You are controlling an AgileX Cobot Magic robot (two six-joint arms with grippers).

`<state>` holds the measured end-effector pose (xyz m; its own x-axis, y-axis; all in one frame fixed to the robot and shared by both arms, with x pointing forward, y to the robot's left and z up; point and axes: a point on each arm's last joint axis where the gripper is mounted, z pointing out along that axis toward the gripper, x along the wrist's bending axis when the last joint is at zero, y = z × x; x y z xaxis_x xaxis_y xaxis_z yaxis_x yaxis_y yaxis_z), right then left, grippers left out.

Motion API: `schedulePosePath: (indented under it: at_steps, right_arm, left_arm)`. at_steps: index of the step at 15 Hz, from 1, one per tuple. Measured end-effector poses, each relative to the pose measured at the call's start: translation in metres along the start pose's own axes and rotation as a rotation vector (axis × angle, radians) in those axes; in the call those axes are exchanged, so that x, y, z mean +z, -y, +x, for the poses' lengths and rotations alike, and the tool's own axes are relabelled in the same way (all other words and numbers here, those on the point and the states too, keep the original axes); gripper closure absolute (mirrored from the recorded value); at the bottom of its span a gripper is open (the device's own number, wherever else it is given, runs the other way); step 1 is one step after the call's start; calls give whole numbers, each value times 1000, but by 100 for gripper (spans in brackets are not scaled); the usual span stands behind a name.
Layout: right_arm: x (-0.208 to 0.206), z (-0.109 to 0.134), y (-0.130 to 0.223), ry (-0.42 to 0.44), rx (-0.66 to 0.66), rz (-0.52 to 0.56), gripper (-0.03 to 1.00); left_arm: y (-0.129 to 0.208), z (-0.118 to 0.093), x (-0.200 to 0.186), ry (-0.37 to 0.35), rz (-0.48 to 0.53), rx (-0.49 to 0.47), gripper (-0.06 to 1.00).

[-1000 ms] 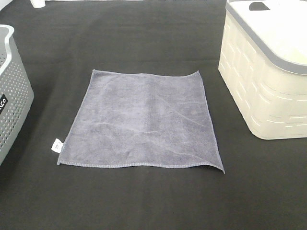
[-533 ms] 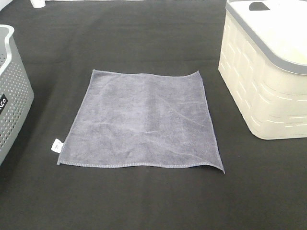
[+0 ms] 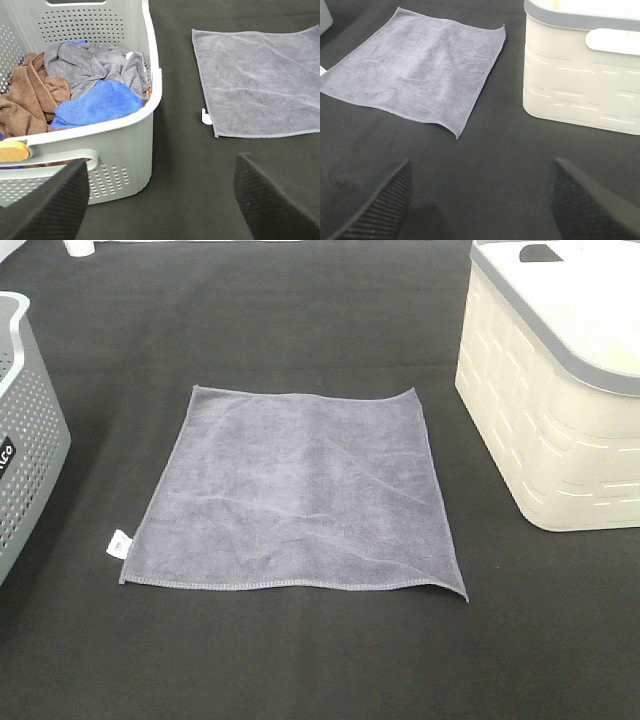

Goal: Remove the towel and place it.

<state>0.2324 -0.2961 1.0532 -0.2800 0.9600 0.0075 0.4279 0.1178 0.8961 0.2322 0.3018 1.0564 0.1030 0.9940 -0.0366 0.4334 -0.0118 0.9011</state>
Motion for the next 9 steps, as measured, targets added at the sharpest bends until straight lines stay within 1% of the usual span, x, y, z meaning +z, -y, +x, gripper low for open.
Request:
schedulePosePath:
  at_steps: [6, 8, 9]
  right_arm:
    - [0, 0, 0, 1, 0, 0, 23]
    - [0, 0, 0, 13, 7, 0, 23]
    - [0, 0, 0, 38, 19, 0, 23]
  left_arm:
    - [0, 0, 0, 0, 1, 3, 20]
    - [0, 0, 0, 0, 1, 3, 20]
    - [0, 0, 0, 0, 1, 3, 20]
